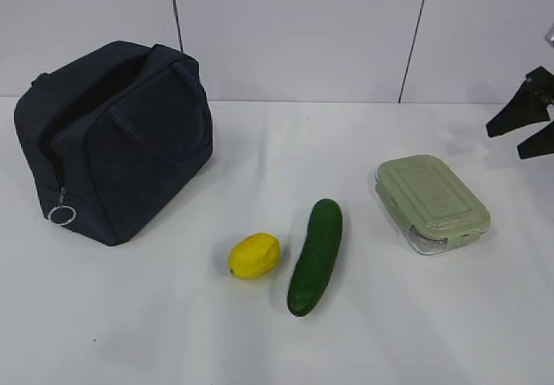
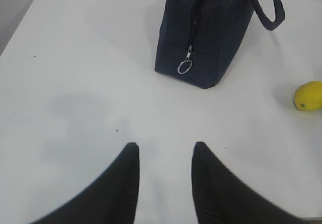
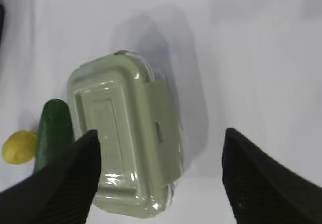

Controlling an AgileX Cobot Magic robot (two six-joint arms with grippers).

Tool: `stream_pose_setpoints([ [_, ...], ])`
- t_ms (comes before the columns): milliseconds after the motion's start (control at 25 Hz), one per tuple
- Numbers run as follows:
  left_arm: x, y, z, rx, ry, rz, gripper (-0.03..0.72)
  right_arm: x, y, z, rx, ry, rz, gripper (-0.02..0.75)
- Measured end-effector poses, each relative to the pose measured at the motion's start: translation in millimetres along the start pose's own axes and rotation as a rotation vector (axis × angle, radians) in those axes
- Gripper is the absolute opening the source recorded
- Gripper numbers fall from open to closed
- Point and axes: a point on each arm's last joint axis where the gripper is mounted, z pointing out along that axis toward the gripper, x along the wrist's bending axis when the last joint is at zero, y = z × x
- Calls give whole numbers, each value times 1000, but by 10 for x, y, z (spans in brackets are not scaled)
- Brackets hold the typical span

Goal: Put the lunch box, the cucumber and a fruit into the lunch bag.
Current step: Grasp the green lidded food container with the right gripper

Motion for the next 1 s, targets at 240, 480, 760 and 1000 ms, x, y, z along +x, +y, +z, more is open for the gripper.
stream_pose_setpoints([
  [240, 0, 0, 0, 0, 0, 0, 240, -49, -32, 18, 39, -47, -39, 581],
  [480, 0, 0, 0, 0, 0, 0, 240, 48, -18, 91, 50, -33, -62, 581],
  [760, 0, 0, 0, 0, 0, 0, 240, 84, -8, 119, 47, -18, -72, 581],
  [1000, 0, 0, 0, 0, 0, 0, 240, 120, -4, 146, 51, -12, -109, 581],
])
